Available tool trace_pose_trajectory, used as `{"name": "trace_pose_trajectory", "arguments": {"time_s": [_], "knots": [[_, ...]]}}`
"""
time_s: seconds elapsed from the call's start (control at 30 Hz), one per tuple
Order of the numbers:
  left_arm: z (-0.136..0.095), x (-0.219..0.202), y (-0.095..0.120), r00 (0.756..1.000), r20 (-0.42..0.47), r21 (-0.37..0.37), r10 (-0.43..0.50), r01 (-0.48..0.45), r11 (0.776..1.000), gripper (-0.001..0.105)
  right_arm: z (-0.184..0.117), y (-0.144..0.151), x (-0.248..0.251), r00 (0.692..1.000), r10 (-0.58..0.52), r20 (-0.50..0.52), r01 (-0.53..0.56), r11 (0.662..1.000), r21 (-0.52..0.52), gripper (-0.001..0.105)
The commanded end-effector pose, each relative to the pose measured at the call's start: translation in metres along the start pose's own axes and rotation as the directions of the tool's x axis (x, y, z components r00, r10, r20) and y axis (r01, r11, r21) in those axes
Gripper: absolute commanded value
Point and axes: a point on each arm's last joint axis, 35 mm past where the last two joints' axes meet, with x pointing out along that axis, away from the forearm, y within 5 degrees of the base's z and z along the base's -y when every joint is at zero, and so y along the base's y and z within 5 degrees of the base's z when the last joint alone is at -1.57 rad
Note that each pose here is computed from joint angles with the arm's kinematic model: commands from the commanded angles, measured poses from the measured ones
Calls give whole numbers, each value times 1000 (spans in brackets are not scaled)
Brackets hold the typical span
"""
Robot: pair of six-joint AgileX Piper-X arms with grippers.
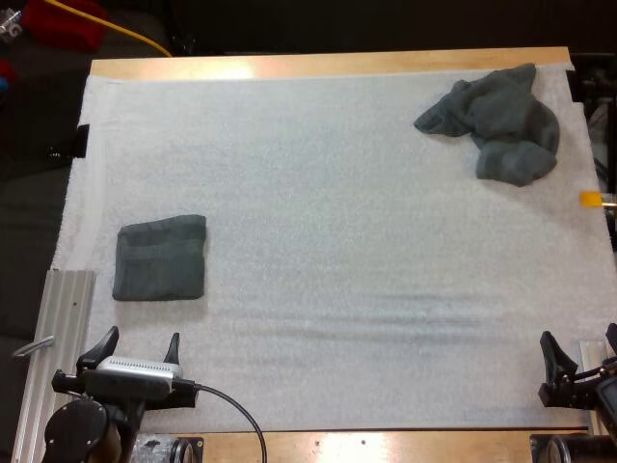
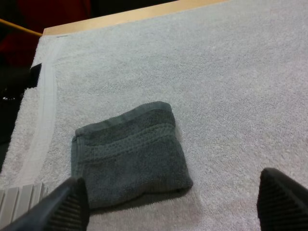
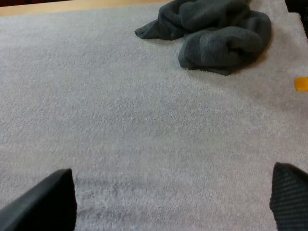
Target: Pick towel from pile, fold and stack
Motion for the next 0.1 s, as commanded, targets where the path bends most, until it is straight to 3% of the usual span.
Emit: {"name": "trace_pose_trajectory", "arguments": {"time_s": [0.0,0.07], "knots": [[0,3,0,1000,-14,-3,6,-6,1000,69,1,-1,2,1000,0,-8,0,1000,-6,79],[0,3,0,1000,-14,-3,6,-6,1000,69,1,-1,2,1000,0,-8,0,1000,-6,79]]}}
